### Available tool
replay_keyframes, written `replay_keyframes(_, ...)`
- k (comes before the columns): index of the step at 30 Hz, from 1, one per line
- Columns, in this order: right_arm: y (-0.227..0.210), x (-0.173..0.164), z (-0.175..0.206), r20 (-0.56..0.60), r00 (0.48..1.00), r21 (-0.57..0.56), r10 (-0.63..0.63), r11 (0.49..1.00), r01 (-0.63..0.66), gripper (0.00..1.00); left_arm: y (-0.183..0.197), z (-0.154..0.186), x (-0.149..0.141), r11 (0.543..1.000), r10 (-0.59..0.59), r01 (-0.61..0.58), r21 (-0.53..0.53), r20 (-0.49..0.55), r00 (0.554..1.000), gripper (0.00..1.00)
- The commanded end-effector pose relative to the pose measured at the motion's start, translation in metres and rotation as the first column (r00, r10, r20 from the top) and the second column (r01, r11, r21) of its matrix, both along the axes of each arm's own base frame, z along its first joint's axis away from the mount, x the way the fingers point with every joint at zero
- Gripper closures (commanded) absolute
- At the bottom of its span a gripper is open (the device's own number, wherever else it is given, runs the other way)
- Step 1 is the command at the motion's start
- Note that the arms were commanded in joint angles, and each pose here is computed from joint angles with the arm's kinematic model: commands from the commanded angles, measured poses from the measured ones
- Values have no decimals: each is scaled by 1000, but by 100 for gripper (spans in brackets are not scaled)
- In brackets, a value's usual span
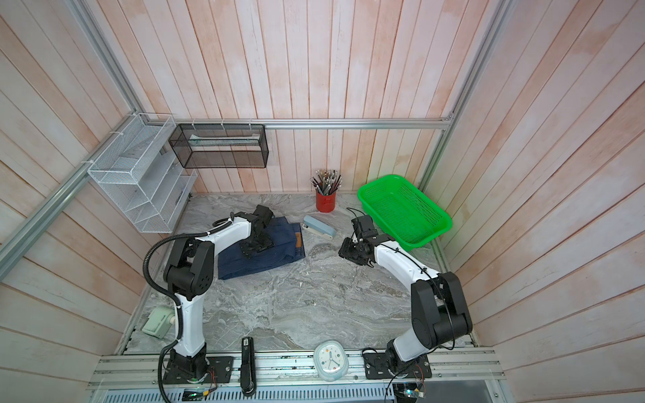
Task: Fold and stack the trousers
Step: Move the trousers to the top-left of the table.
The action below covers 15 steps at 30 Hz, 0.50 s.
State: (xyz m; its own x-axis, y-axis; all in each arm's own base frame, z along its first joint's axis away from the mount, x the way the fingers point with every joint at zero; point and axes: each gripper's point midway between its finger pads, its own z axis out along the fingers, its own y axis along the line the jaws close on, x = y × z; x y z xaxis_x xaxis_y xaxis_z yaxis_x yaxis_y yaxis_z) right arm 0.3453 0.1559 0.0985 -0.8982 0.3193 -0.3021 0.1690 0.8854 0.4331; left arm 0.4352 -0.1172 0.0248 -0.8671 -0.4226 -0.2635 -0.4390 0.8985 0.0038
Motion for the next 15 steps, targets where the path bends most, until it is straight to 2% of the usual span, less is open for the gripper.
replay_keyframes(1,-2,1,-1,-9,1000,-11,3,1000,-3,50,47,-52,2,980,-104,124,155,-131,986,24)
replay_keyframes(3,-1,2,0,-12,1000,-12,5,1000,-5,50,48,-49,23,981,-149,158,108,-94,984,27)
replay_keyframes(5,-1,3,1,-12,1000,-10,6,1000,-6,50,54,-39,43,974,-169,176,142,-62,984,24)
replay_keyframes(7,-1,2,4,-11,1000,-11,10,1000,-10,50,65,-36,55,967,-168,180,180,-78,983,23)
replay_keyframes(10,-4,1,6,-6,1000,-14,0,1000,0,50,82,-44,68,976,-137,153,154,-110,984,23)
replay_keyframes(15,-8,0,7,-3,1000,-10,-12,1000,12,50,109,-49,90,978,-127,142,155,-107,986,22)
